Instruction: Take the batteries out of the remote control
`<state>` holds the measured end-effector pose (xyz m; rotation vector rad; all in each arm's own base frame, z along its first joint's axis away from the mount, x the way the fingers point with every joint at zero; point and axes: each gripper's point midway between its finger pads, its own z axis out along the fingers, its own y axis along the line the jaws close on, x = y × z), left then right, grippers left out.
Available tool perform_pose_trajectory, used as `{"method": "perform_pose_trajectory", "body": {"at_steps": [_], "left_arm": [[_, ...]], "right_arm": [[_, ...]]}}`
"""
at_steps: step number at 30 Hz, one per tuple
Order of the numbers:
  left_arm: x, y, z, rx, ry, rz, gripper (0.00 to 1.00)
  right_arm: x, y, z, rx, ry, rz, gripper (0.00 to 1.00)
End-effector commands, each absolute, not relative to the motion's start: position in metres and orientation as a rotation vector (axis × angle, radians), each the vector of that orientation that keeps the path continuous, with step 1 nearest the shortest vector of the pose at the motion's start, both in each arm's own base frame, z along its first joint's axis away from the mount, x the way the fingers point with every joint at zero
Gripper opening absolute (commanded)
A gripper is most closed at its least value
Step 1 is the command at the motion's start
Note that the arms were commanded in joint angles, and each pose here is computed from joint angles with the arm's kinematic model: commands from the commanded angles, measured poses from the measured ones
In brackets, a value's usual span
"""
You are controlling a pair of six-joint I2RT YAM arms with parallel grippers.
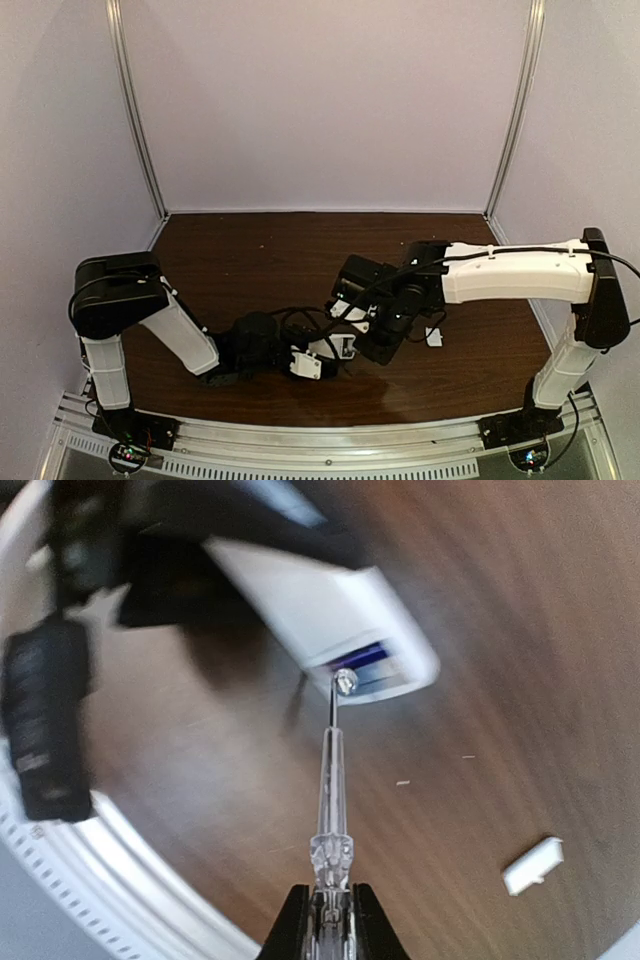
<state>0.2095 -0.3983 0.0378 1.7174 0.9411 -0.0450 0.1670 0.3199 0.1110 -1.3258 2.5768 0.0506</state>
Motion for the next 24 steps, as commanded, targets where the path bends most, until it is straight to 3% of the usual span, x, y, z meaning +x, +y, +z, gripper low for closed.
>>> {"method": "perform_pose_trajectory", "body": {"at_steps": [1,24], "left_arm": [[0.244,-0.397,0.054,1.596,1.017,0.042,0.0],[0.234,-0.398,0.061,1.602,1.01,-0.034,0.0]], "right_arm": [[0.078,0.319,0.086,-1.646,2.75,0.298,0.0],[0.116,0.322,0.115,-1.443,2.659,0.177,0.0]]}}
